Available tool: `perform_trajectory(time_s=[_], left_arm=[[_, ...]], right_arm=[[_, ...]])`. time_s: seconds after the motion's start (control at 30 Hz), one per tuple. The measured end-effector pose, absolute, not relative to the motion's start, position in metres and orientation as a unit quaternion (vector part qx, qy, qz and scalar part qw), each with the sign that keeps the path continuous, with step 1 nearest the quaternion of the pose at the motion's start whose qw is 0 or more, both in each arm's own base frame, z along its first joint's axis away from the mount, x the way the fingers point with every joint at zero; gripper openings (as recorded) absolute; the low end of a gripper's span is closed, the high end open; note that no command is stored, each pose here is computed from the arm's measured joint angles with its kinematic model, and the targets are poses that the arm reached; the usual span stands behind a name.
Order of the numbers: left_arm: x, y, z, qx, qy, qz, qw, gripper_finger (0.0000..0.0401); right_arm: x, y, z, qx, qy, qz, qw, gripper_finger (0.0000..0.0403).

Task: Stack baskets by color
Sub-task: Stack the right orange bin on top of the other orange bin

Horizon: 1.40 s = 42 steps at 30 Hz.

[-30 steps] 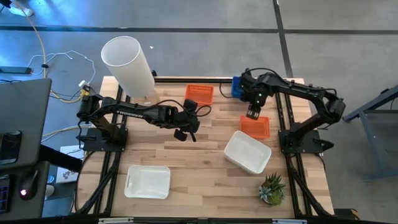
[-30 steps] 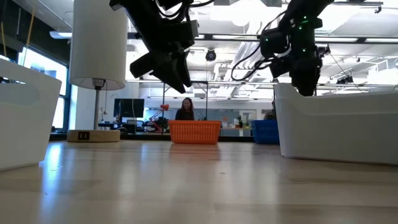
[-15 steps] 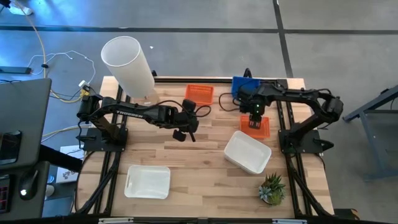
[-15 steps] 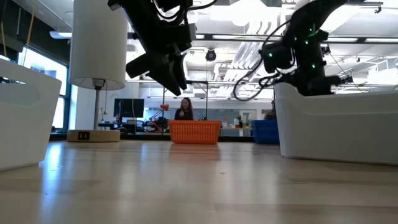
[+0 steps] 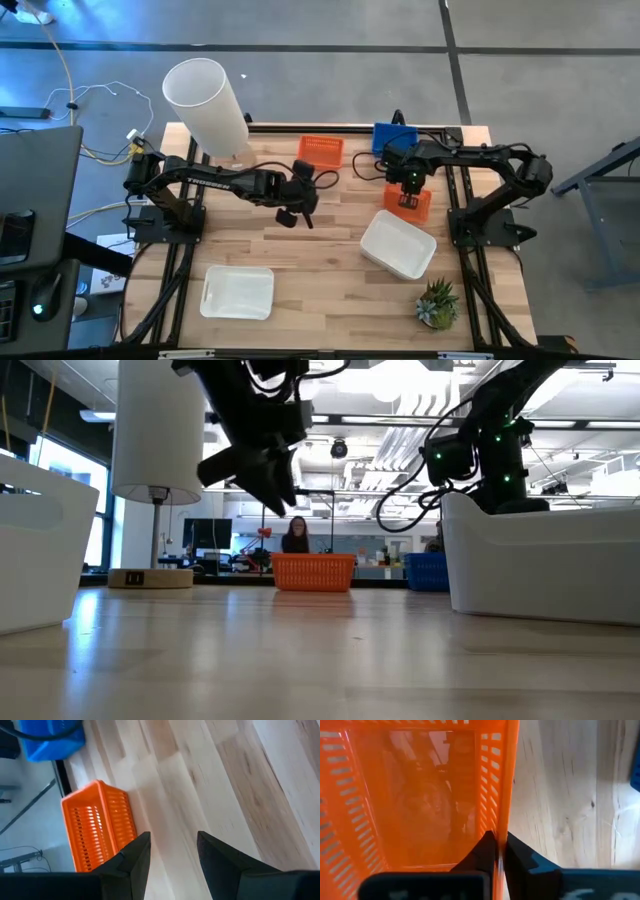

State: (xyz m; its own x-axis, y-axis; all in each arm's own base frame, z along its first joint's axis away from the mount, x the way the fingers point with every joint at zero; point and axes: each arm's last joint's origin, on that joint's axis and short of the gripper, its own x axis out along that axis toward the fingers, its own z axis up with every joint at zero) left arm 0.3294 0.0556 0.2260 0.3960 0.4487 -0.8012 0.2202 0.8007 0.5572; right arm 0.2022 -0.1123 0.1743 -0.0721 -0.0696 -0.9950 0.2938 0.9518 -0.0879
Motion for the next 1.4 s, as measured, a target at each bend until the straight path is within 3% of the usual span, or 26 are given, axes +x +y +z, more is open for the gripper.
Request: perform_trajectory(time_s=[0.17, 0.4, 0.93, 1.4], left_arm=[[0.323, 0.060, 0.223, 0.289, 0.572, 0.070, 0.765, 0.0146], [0.317, 0.077, 0.218, 0.232, 0.576, 0.056, 0.782, 0.0139], [0.308, 0.116, 0.218, 0.177, 0.571, 0.123, 0.792, 0.0126], [0.314, 0.117, 0.239, 0.161, 0.543, 0.142, 0.812, 0.0127]], right_arm=[[0.202, -0.112, 0.174, 0.084, 0.718, -0.141, 0.676, 0.0009], [0.204, -0.113, 0.179, 0.097, 0.713, -0.158, 0.676, 0.0002], [0.237, -0.134, 0.243, 0.051, 0.631, -0.227, 0.740, 0.0000], [0.258, -0.146, 0.281, 0.012, 0.541, -0.242, 0.805, 0.0000]])
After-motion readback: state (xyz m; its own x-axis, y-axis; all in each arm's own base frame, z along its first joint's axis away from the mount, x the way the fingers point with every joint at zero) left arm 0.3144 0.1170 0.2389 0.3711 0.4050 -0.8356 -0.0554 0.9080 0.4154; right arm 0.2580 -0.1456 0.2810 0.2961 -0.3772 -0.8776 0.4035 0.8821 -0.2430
